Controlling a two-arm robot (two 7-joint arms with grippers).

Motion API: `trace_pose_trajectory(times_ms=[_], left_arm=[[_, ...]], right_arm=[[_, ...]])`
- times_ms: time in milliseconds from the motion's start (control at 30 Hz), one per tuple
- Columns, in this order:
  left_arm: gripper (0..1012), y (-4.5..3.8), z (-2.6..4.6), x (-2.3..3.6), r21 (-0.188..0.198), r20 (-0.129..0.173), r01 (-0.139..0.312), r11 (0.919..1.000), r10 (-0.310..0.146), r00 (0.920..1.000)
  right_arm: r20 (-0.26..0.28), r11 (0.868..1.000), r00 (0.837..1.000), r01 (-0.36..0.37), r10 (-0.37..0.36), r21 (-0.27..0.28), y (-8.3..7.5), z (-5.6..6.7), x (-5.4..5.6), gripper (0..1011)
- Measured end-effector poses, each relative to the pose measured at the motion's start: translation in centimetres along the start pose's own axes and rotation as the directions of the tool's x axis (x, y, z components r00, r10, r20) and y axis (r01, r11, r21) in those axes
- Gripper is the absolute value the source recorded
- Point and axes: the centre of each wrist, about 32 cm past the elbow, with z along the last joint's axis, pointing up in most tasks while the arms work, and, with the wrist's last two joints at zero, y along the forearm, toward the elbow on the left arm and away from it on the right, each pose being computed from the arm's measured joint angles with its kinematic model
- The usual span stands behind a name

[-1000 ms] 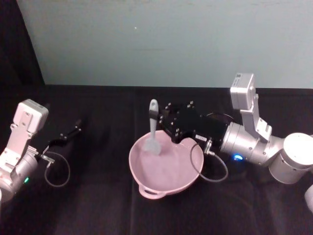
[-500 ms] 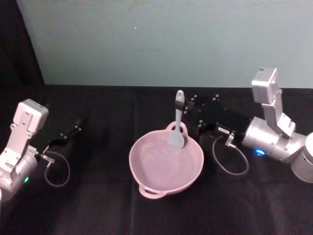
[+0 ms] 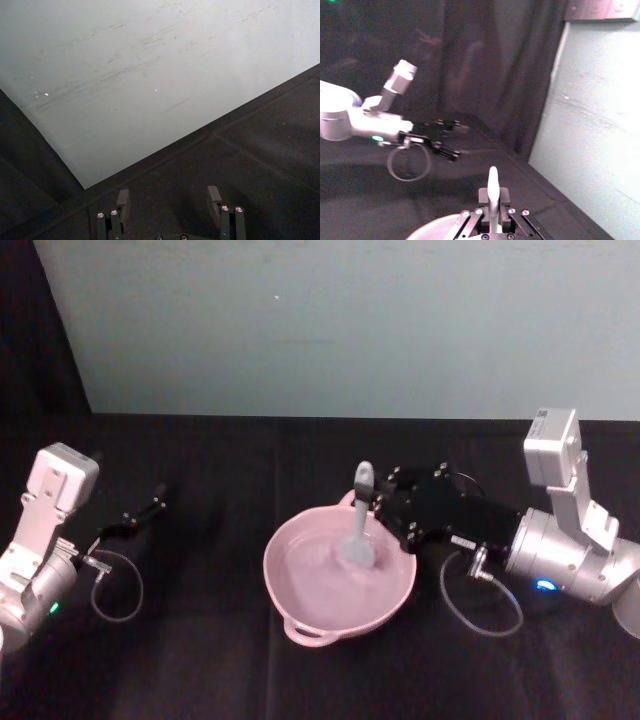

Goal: Use the one hand to pick up the spoon and stir the clear water in the bowl.

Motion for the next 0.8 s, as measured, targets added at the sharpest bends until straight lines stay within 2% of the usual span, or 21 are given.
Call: trace_pose_trajectory(times_ms=[267, 400, 600, 800], left_arm=[[1005, 0.0, 0.0, 0.0, 0.0, 0.0, 0.0, 1.0, 0.0, 1.0], [1005, 0.0, 0.0, 0.0, 0.0, 0.0, 0.0, 1.0, 0.0, 1.0], [1005, 0.0, 0.0, 0.0, 0.0, 0.0, 0.0, 1.0, 0.0, 1.0], [1005, 0.0, 0.0, 0.0, 0.0, 0.0, 0.0, 1.0, 0.0, 1.0]], right_arm=[[-0.032, 0.996, 0.996, -0.079, 0.08, 0.036, 1.7, -0.2, -2.1, 123], [-0.044, 0.993, 0.993, -0.103, 0.106, 0.053, 2.9, -0.4, -2.5, 123], [-0.05, 0.991, 0.992, -0.112, 0.116, 0.071, 4.3, -0.7, -2.5, 123], [-0.057, 0.993, 0.994, -0.084, 0.089, 0.082, 5.3, -1.4, -1.4, 123]])
